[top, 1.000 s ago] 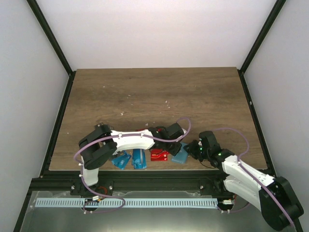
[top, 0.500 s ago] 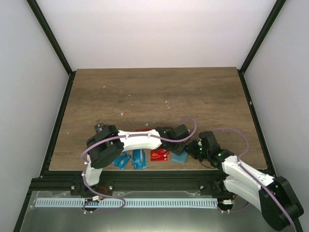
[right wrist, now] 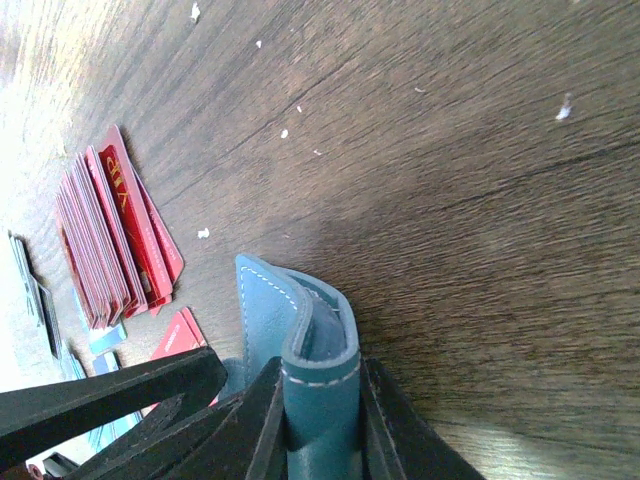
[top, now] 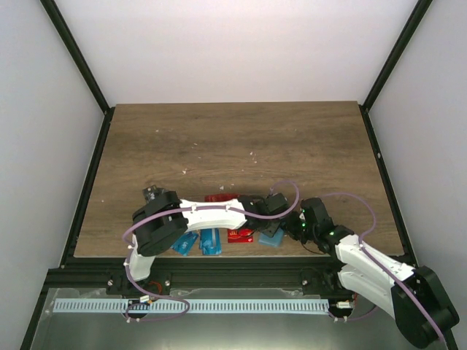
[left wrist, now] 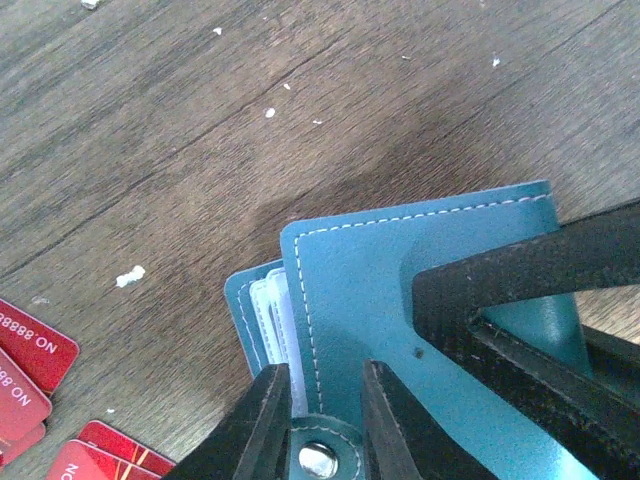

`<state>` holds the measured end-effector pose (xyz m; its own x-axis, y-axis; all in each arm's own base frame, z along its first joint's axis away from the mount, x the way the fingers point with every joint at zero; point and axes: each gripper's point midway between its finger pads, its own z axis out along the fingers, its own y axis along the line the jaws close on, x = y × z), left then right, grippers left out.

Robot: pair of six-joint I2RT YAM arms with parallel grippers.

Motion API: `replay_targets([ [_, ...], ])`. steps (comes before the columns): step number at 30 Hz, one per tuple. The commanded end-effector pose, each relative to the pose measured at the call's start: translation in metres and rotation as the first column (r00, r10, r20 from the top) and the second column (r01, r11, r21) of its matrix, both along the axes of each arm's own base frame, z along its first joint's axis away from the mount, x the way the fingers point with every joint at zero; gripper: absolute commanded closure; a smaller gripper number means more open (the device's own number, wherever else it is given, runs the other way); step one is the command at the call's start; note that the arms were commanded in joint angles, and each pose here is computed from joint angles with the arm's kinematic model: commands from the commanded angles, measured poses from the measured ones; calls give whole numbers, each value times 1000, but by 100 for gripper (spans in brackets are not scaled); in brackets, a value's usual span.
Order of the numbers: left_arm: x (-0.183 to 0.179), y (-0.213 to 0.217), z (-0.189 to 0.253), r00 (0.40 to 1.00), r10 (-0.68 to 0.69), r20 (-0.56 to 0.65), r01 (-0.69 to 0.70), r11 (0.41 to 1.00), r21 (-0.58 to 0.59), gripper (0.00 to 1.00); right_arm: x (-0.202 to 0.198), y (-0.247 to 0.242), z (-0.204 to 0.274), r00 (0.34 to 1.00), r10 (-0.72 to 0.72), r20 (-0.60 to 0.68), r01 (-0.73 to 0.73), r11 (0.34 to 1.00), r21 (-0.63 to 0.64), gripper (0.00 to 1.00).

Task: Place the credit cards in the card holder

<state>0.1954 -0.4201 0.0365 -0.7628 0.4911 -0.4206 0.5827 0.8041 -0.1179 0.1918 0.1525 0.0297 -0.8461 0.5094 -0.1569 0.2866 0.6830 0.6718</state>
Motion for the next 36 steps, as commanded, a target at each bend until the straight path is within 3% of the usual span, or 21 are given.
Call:
replay_targets([
  [1, -7, 10, -9, 1000, 3, -10, -2, 998, 67, 80, -22, -21, -31, 996, -18, -93, 7, 993, -118, 96],
  [20, -3, 13, 8, 998, 34, 48, -37, 997, 65, 96, -22, -21, -30, 995, -21, -94, 10, 993, -115, 96],
  [36, -2, -3, 37, 998, 50, 28, -46, 992, -116, 96, -17, -17, -22, 996, -19, -84, 11, 995, -98, 99],
])
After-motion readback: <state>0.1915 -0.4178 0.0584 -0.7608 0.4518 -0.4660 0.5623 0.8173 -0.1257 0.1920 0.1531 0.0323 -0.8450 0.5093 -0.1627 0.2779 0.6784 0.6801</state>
